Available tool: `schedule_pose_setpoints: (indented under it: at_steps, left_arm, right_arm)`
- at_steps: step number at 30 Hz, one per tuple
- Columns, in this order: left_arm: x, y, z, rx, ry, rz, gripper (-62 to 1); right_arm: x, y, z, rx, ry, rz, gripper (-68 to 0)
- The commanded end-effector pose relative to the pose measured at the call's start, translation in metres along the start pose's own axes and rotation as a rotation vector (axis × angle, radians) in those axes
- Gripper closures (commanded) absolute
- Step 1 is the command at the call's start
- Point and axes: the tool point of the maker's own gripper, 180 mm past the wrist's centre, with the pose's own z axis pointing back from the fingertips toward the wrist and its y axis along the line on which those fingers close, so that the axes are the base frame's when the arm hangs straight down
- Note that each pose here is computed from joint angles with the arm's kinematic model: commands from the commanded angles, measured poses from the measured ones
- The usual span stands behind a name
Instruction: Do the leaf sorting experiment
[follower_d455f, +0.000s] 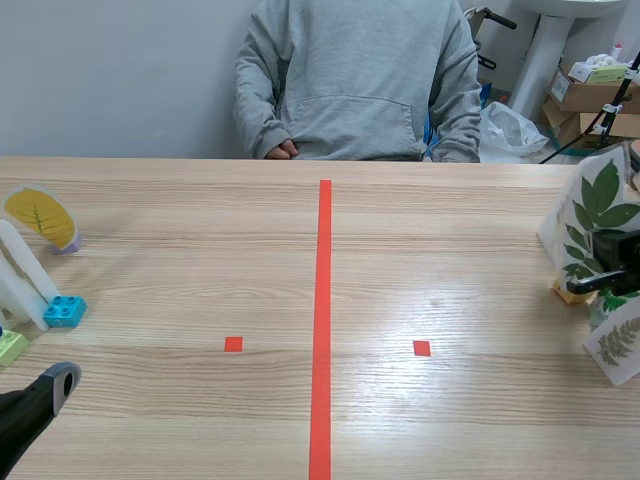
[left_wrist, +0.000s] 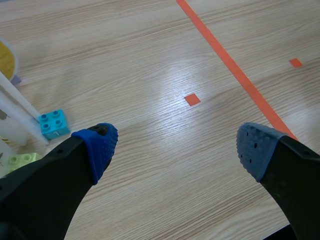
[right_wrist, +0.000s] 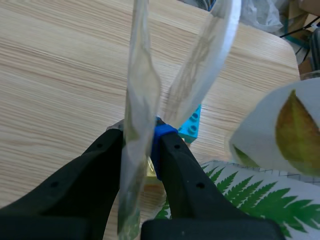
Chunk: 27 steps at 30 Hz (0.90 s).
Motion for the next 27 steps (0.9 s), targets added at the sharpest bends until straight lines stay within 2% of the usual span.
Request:
schedule_pose_setpoints:
  at_steps: [1, 8, 17, 22, 27]
  left_arm:
    - [0.014, -0.004, -0.002, -0.012, -0.046, -0.001, -51.2]
    - [0.014, -0.004, -0.002, -0.012, -0.046, -0.001, -51.2]
    - [0.014, -0.005, -0.002, -0.014, -0.046, -0.001, -51.2]
    - [0.014, -0.005, -0.002, -0.015, -0.046, -0.001, -51.2]
    - [0.014, -0.005, -0.002, -0.015, -0.046, -0.001, -51.2]
  right_arm:
    - [0.02, -0.006, -0.002, -0.007, -0.05, 0.015, -1.9]
    - [0.018, -0.007, -0.001, -0.012, -0.047, 0.015, -11.1]
    - [0.018, -0.006, -0.001, -0.012, -0.047, 0.011, -30.7]
    - [0.014, -0.006, 0.003, -0.015, -0.049, -0.033, -31.2]
    - [0.01, 0.001, 0.012, -0.003, -0.04, -0.044, -31.2]
